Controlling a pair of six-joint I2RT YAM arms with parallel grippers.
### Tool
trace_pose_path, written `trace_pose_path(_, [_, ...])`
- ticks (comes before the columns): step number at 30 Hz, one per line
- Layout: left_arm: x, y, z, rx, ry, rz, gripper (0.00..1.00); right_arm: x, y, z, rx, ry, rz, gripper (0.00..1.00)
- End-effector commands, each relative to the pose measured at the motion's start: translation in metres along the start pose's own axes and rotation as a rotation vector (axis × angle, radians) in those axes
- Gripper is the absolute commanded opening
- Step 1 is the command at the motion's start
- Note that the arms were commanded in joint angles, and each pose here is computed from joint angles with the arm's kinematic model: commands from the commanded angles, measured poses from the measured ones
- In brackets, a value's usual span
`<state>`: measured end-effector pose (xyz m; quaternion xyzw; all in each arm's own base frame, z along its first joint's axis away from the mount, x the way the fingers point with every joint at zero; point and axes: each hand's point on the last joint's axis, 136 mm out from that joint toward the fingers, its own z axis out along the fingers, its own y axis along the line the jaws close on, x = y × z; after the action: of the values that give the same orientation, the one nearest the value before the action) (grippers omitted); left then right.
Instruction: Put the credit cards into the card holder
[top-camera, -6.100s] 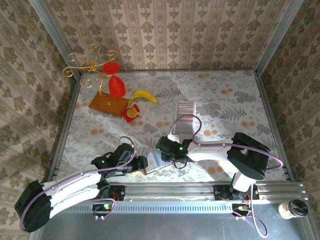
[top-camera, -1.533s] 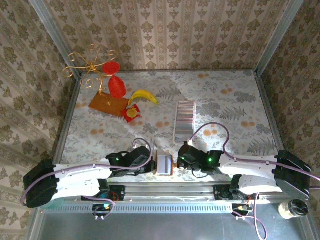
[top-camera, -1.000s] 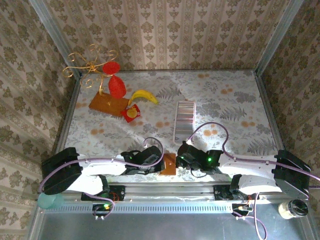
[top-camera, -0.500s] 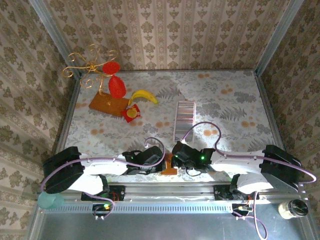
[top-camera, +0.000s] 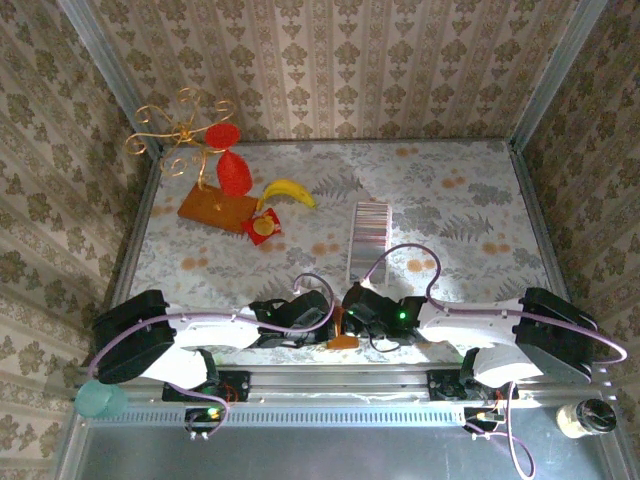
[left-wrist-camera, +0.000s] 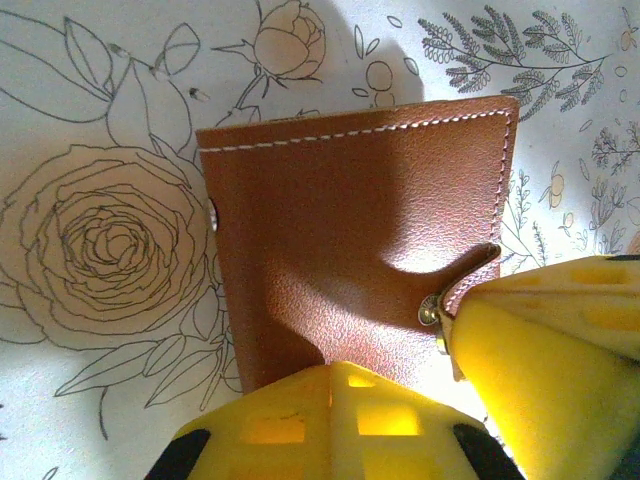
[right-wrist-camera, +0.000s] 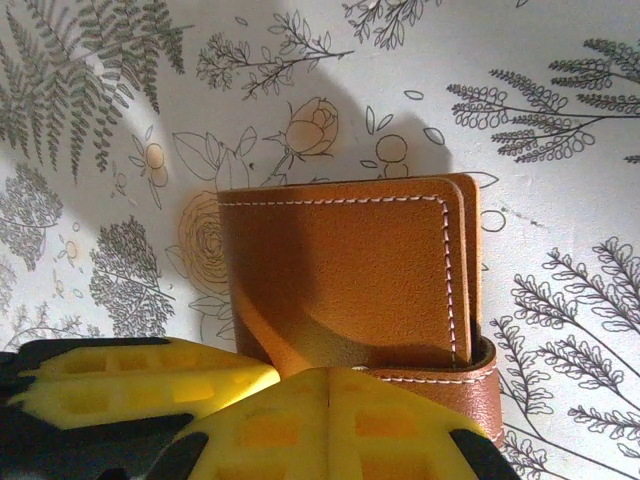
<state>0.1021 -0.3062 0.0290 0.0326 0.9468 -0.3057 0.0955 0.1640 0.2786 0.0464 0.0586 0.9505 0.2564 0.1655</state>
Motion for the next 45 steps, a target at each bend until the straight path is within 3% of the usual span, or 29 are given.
trace_pose_path(1, [0.026, 0.038, 0.007, -0.134, 0.093, -0.002, 0.00, -0.015, 0.002, -0.009, -0.020, -0.082, 0.033, 0.00])
trace_pose_path(37, [0.026, 0.040, 0.006, -0.140, 0.093, -0.005, 0.00, 0.004, -0.010, 0.007, 0.030, 0.020, 0.014, 0.00])
trace_pose_path(45, [0.027, 0.041, 0.006, -0.143, 0.094, -0.005, 0.00, 0.007, -0.032, 0.013, 0.137, 0.023, -0.002, 0.00])
